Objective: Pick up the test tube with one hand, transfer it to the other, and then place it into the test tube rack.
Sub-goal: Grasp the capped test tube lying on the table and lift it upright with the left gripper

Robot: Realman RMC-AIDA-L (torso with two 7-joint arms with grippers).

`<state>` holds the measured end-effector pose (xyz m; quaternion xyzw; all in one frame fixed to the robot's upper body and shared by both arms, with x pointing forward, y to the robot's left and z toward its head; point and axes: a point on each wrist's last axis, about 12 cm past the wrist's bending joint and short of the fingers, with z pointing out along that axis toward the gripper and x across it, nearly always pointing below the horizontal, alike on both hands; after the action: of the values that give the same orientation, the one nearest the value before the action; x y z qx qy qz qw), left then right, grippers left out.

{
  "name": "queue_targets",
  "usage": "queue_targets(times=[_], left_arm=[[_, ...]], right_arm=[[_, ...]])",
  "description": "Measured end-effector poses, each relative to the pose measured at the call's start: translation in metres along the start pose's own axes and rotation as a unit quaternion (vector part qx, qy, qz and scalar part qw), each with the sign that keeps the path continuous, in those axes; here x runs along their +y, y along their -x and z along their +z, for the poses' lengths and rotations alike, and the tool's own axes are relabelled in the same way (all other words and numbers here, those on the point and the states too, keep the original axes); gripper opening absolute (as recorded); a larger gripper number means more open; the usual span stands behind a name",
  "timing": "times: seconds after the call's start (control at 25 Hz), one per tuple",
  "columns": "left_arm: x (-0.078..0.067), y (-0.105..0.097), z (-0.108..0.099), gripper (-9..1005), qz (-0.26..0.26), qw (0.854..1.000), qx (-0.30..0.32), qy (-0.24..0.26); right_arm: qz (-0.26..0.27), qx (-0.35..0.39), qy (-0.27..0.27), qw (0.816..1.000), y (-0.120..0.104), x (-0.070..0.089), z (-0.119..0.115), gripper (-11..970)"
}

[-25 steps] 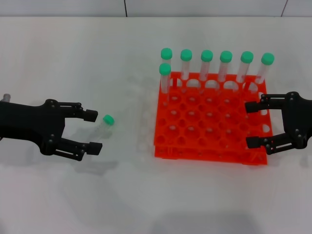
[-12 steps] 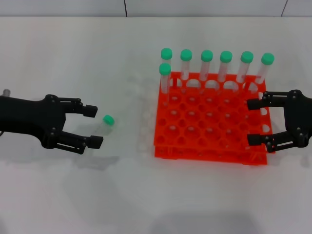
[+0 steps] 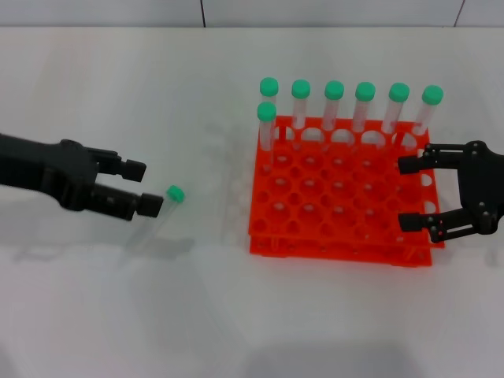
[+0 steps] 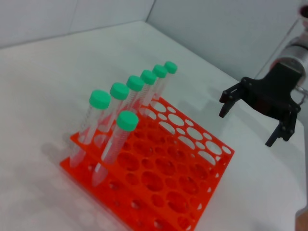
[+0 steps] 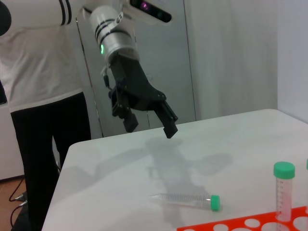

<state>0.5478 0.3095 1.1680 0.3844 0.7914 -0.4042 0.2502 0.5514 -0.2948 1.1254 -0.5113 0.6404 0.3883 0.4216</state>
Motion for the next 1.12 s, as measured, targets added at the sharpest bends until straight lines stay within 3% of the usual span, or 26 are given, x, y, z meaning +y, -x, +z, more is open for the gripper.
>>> queue_targets(times=[0.2,0.28,0.48,0.6,0.64,0.8,1.12], left_arm=[[-0.003,0.019,0.002,880,-0.086,0.994,0.055,0.029],[-0.003,0.029,0.008,880,-0.135,0.984,0.1,0.057],[0.001,0.036,0.021,879,-0.184,0.962,0.171,0.111],[0.002,0.037,0.031,878,-0.191,0.952,0.2,0.129],[0.001,0.038,0.042,878,-0.192,0.942,0.234,0.148],[0.0,0.039,0.059,878,-0.187,0.924,0.277,0.185],[0.002,0.042,0.076,876,-0.179,0.915,0.285,0.223]], right_arm=[[-0.01,0.002,-0.002,1.0,0.003,-0.001,-0.001,873],[-0.014,0.004,-0.003,1.0,0.004,-0.002,0.0,873],[-0.023,0.005,-0.003,1.0,0.005,-0.003,0.0,873],[-0.028,0.005,-0.002,1.0,0.006,-0.003,0.001,873],[-0.031,0.005,-0.003,1.0,0.006,-0.003,0.001,873],[-0.034,0.005,-0.003,0.999,0.006,-0.003,0.001,873],[-0.034,0.006,-0.004,0.999,0.004,-0.002,0.001,873]])
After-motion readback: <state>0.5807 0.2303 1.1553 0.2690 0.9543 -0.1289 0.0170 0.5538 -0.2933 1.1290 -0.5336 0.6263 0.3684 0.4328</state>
